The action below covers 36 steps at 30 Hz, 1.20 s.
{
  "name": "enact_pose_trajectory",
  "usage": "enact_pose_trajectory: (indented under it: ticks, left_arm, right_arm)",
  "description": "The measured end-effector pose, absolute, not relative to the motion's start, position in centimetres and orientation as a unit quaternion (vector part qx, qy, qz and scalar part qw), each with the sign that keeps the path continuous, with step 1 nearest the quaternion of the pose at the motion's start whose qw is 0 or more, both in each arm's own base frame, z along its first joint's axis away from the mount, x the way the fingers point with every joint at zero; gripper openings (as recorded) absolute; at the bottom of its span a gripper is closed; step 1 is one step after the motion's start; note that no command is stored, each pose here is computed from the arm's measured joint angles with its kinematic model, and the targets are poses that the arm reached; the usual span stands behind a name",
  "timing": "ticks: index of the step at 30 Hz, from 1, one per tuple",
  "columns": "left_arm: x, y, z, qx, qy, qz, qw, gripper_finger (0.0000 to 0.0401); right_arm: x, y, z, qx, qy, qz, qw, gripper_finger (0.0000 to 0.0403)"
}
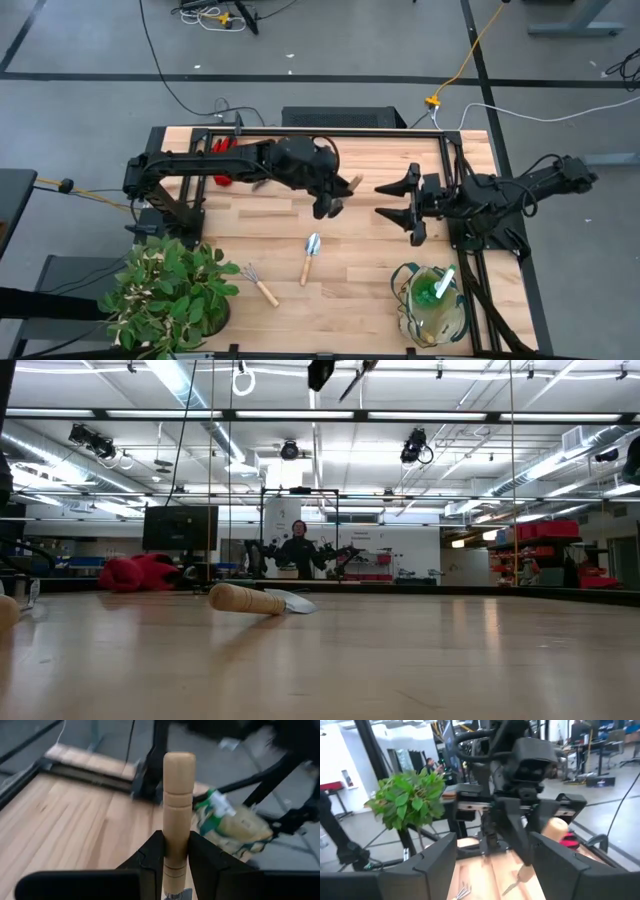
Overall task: Pick & Place Garden tools in Gardening bag
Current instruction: Put the left brown trowel into the white gardening bag
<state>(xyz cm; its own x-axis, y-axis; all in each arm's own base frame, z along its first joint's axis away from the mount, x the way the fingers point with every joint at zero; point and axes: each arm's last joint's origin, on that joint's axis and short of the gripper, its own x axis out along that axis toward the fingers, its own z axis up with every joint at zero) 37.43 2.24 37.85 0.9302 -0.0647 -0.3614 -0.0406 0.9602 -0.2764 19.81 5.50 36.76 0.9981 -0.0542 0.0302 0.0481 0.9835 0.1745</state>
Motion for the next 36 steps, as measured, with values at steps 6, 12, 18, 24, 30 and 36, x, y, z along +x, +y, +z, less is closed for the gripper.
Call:
enact_pose_trajectory:
  ticks: [6,12,18,24,30,36]
  left_arm:
    - [37.8,2.0,39.0,-0.121,0.126,-0.052,0.983,0.0073]
    - [37.9,1.9,39.6,-0.108,0.097,-0.073,0.987,0.0073]
    - [37.9,1.9,39.7,-0.104,0.093,-0.074,0.987,0.0073]
    - [37.9,1.9,39.7,-0.104,0.092,-0.074,0.987,0.0073]
    - [37.9,1.9,39.7,-0.105,0.093,-0.073,0.987,0.0073]
    - [37.9,1.9,39.6,-0.106,0.096,-0.072,0.987,0.0073]
  right_arm:
    - [20.0,4.6,37.2,0.082,-0.039,-0.046,0.995,0.0247]
    - [20.2,3.9,37.3,0.084,-0.047,-0.064,0.993,0.0247]
    - [20.3,3.1,37.4,0.084,-0.051,-0.069,0.993,0.0247]
    - [21.4,2.6,37.3,0.084,-0.067,-0.046,0.993,0.0247]
    - [23.1,2.4,36.8,0.078,-0.074,-0.021,0.994,0.0247]
    - [23.7,2.3,36.7,0.072,-0.084,-0.019,0.994,0.0247]
